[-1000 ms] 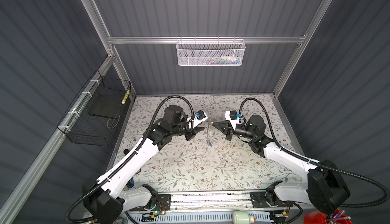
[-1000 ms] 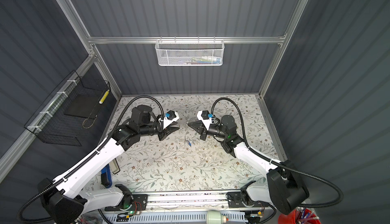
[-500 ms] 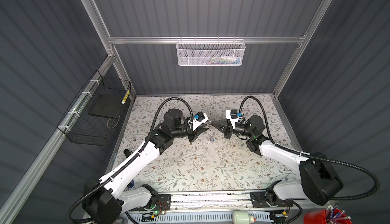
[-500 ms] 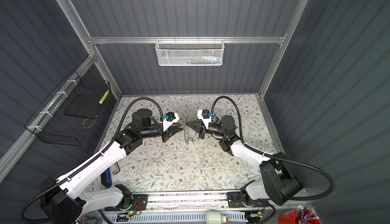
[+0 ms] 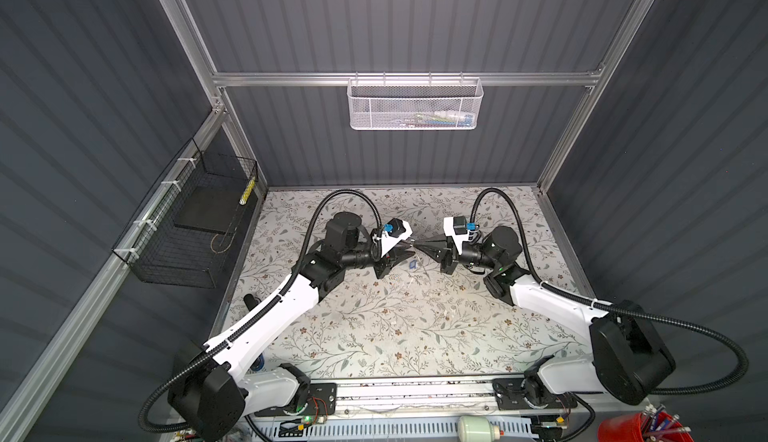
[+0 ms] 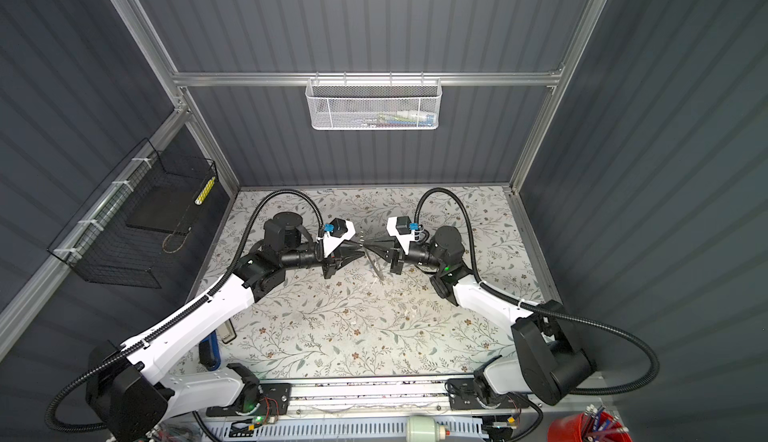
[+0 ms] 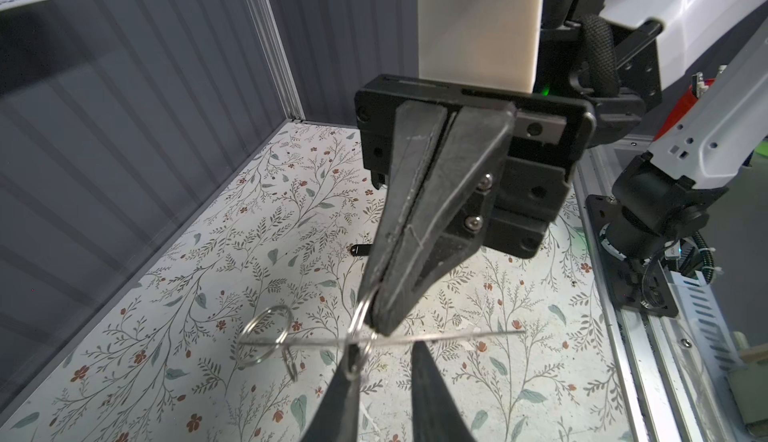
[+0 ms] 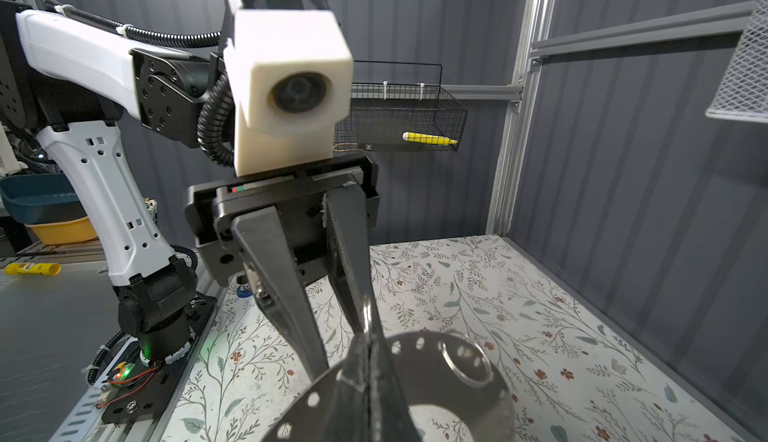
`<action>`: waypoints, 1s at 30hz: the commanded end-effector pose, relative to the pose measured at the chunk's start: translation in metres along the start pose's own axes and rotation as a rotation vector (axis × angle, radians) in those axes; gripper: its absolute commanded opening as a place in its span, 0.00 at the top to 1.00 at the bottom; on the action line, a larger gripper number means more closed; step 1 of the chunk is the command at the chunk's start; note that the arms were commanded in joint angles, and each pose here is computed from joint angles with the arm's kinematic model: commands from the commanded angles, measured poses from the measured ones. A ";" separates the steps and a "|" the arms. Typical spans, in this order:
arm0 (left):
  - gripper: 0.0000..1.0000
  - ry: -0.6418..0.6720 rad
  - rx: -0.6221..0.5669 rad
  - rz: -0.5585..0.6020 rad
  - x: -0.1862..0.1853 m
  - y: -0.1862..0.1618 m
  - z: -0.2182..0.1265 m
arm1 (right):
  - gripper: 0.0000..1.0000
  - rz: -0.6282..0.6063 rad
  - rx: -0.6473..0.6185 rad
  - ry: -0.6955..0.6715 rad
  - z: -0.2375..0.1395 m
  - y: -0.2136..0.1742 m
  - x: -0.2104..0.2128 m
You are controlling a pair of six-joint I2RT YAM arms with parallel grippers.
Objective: Put the keys on the keyring
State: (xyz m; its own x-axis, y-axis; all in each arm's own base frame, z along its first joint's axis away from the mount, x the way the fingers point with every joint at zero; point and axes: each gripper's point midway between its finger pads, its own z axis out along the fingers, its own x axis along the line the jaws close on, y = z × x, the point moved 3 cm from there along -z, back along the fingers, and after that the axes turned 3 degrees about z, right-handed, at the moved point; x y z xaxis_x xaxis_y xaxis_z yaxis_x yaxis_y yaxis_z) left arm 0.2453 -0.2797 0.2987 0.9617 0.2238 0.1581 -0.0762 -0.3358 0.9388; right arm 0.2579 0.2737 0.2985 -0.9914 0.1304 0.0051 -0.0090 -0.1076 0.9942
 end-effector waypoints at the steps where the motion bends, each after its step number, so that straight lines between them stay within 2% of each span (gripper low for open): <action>1: 0.77 -0.021 -0.041 0.014 -0.001 0.014 0.000 | 1.00 -0.051 -0.026 0.046 0.004 0.011 0.006; 12: 0.81 0.035 -0.051 0.040 0.002 0.021 -0.010 | 1.00 -0.057 -0.025 0.048 0.003 0.008 0.005; 22: 0.80 0.059 -0.076 0.051 0.003 0.028 -0.015 | 1.00 -0.070 -0.022 0.056 0.002 0.006 0.007; 30: 0.89 0.038 -0.095 0.050 0.002 0.030 -0.012 | 1.00 -0.067 -0.019 0.072 0.002 0.005 0.009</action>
State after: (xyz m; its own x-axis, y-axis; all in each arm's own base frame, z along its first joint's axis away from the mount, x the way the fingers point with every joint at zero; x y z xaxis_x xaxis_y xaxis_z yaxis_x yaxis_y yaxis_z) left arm 0.2447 -0.2750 0.3152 0.9457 0.2586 0.1970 -0.1122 -0.3092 0.9444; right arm 0.2569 0.2720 0.3005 -0.9920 0.1218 -0.0315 -0.0450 -0.1096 0.9930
